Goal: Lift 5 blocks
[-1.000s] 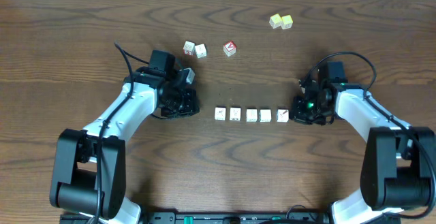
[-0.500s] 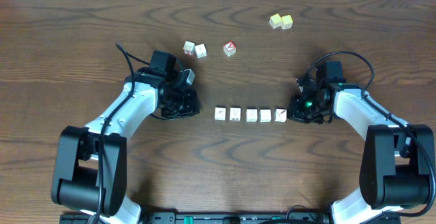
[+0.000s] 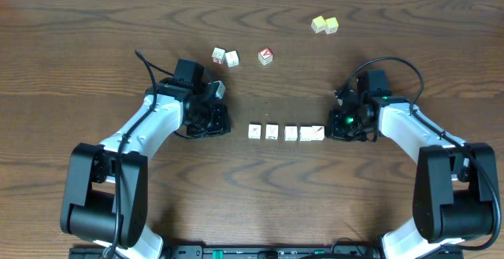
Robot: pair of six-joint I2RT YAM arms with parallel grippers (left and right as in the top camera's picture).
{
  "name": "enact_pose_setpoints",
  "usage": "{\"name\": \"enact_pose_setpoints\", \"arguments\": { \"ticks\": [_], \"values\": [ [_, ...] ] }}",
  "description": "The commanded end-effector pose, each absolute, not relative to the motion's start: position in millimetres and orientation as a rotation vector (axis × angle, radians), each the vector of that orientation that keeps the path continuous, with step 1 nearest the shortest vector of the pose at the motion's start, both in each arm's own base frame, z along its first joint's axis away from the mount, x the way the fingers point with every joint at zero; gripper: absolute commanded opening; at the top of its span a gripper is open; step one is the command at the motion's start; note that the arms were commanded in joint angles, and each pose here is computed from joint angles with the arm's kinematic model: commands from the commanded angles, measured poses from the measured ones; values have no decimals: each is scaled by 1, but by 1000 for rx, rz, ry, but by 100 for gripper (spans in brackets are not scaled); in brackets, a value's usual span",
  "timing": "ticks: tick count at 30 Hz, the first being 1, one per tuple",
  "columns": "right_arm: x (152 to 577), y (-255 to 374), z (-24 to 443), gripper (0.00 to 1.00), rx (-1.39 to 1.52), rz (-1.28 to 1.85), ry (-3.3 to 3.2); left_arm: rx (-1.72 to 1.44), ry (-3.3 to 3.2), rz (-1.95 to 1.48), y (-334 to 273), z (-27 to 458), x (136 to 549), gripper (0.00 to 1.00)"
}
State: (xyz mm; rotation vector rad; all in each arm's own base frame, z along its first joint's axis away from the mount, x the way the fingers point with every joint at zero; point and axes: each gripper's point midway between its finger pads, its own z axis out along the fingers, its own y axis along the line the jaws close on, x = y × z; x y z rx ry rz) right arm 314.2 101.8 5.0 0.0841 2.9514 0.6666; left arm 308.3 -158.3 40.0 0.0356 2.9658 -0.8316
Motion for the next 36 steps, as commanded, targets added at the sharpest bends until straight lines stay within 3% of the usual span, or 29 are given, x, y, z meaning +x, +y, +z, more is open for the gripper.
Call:
{"name": "enact_pose_setpoints", "arguments": {
  "ticks": [1,17,36],
  "values": [
    [316,108,8,1,75,690,2943,18,2985,-818,-157,36,306,7],
    [316,109,8,1,72,694,2943,-35,2972,-827,-160,21,319,7],
    [316,109,8,1,72,694,2943,32,3022,-948,-198,13,299,7]
  ]
}}
